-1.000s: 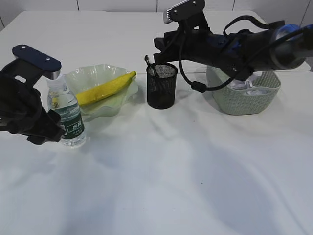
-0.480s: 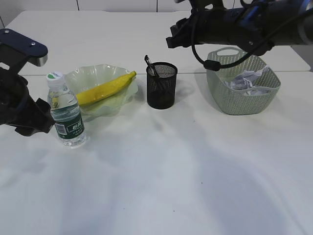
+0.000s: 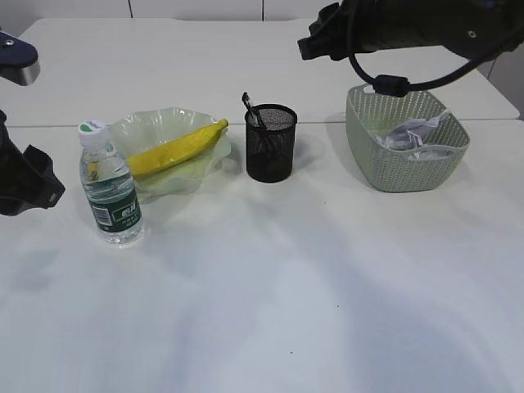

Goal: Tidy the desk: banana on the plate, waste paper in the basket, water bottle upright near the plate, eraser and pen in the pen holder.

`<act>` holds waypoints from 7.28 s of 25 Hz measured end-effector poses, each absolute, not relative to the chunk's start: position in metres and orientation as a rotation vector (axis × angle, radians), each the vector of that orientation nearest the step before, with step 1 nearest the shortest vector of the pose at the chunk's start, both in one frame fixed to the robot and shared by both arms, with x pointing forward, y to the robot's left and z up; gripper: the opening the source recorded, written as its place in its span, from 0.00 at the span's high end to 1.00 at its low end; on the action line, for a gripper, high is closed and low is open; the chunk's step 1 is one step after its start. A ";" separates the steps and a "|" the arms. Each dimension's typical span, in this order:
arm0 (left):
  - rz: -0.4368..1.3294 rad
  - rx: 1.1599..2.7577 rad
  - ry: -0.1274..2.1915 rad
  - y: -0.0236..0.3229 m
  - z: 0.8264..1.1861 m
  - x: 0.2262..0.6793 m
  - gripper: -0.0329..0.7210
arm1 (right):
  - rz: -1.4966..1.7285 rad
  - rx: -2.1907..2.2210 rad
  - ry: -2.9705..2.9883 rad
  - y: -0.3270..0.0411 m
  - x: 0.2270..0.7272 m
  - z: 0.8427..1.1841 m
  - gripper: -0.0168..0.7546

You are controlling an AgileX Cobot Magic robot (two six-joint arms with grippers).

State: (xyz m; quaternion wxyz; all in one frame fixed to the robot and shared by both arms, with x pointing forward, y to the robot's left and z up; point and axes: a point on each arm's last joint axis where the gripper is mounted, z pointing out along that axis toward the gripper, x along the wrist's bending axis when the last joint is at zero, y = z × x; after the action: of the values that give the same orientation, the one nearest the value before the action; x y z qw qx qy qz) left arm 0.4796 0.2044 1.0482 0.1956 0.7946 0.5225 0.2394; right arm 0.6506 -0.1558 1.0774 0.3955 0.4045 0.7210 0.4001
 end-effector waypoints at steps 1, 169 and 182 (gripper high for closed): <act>0.671 2.223 1.468 0.205 1.050 0.478 0.38 | 1.009 1.030 1.834 -0.156 0.646 1.078 0.64; 0.631 1.846 1.185 0.298 1.056 0.236 0.30 | 1.113 1.173 2.042 -0.299 0.228 1.043 0.23; 0.800 1.676 1.483 0.297 1.056 0.237 0.32 | 1.004 1.363 1.856 -0.297 0.228 1.044 0.23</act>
State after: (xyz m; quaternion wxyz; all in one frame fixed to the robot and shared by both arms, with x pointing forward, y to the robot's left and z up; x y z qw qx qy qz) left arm 0.2370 0.2973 1.0563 0.3731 0.6544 0.5789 0.3121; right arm 0.2281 -0.2969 1.0435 0.3098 0.5158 0.7026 0.3799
